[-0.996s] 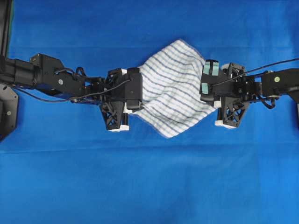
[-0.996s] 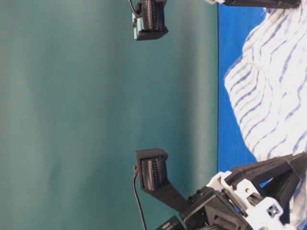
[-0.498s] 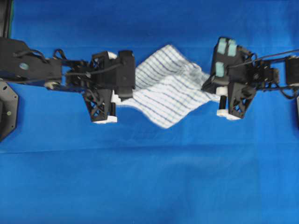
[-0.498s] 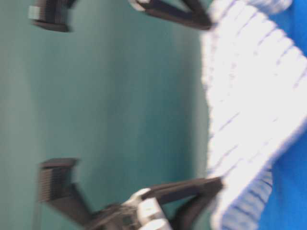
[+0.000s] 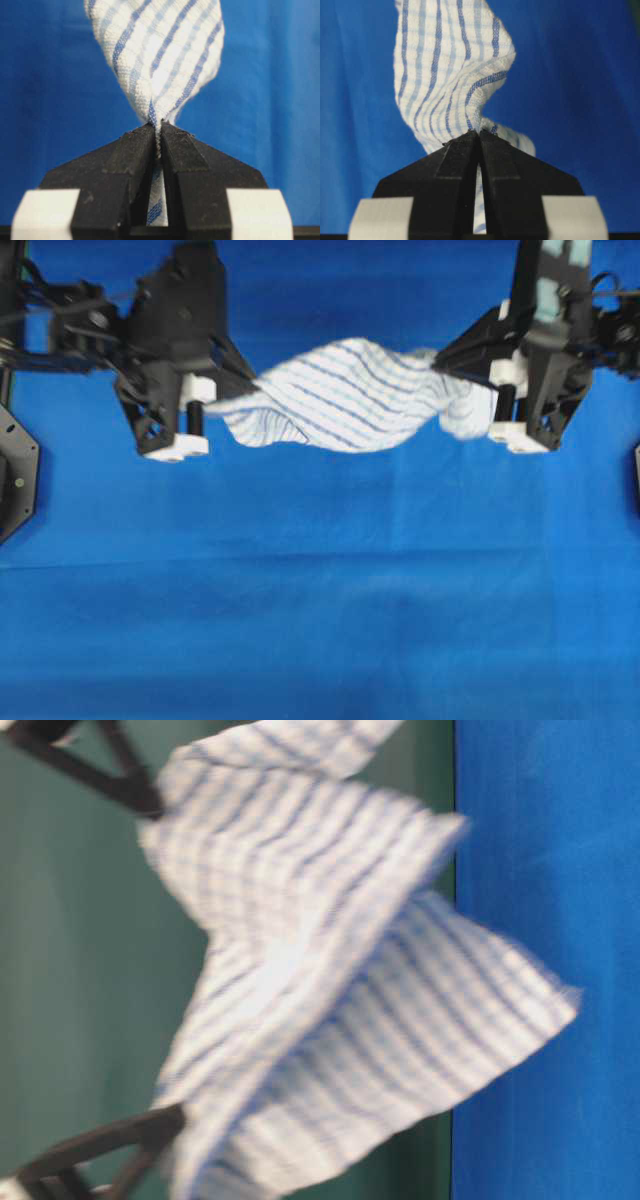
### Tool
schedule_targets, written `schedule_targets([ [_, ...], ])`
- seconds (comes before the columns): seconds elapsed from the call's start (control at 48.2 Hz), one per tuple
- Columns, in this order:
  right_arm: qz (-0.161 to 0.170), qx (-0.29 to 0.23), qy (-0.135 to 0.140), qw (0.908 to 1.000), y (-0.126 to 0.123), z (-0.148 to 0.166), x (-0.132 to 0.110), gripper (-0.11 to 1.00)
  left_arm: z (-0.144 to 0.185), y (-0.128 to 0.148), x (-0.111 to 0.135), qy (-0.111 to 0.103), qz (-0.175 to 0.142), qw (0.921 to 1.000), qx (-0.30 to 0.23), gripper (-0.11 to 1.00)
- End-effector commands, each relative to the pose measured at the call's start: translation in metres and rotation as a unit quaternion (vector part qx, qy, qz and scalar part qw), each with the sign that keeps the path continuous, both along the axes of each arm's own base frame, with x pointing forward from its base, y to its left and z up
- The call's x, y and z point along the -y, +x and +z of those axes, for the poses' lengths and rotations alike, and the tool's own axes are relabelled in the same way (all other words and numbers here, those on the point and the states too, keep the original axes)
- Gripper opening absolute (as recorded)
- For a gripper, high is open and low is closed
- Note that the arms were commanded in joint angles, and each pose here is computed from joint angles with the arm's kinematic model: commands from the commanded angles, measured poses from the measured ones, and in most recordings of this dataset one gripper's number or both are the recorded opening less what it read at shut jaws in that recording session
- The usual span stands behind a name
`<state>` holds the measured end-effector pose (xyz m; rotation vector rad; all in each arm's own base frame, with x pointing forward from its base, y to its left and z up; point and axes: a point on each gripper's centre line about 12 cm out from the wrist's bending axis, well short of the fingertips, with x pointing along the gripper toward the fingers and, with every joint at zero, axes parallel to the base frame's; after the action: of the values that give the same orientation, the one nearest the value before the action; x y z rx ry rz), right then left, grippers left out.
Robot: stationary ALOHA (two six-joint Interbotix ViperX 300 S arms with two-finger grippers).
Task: Lift the towel with both arms.
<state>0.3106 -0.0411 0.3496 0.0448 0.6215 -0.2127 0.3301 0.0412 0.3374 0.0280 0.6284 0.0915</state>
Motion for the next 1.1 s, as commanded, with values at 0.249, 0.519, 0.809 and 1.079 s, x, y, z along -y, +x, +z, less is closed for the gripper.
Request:
schedule_targets([
  [0.249,0.009,0.088,-0.042,0.9952,-0.001,0.09,0.002,0.01,0.083,-0.024,-0.004,0.026,-0.002,0.9983,0.051,0.02],
  [0.519,0.013,0.105,-0.052,0.9931,0.001,0.106,0.002,0.01,0.099,-0.028,-0.003,0.032,-0.005,0.998,0.055,0.02],
  [0.809,0.015,0.102,-0.061,0.9927,0.001,0.106,0.004,0.02,0.101,-0.029,-0.003,0.063,-0.022,0.9958,0.063,0.04],
  [1.079,0.014,0.093,-0.06,0.9937,0.005,0.101,0.005,0.27,0.107,-0.035,-0.002,0.06,-0.016,0.9937,0.093,0.74],
])
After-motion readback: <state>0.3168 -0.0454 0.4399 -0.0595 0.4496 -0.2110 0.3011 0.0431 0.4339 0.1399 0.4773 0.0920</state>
